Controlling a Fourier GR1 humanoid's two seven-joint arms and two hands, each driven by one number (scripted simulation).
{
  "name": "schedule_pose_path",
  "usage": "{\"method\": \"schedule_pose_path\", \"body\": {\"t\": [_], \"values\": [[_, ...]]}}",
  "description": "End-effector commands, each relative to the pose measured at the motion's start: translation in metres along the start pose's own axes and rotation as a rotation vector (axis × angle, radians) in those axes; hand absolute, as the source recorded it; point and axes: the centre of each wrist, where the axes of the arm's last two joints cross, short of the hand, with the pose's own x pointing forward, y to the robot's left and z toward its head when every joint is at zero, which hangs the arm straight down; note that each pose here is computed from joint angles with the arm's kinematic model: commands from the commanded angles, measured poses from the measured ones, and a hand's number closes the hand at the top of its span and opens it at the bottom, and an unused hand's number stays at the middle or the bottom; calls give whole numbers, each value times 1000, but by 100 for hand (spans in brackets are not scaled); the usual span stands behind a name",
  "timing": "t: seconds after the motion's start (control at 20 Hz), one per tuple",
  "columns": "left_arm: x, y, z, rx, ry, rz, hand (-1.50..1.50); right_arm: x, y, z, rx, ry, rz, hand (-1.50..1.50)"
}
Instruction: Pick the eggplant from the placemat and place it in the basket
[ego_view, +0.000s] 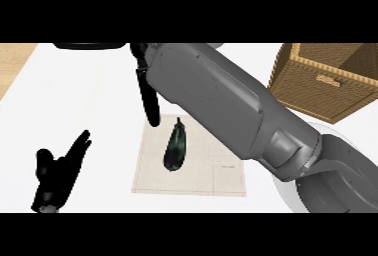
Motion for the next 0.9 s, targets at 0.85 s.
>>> {"method": "schedule_pose_path", "body": {"t": [0.85], "values": [[-31,-8,7,8,138,14,0,-41,97,-64,36,77,16,-150]]}}
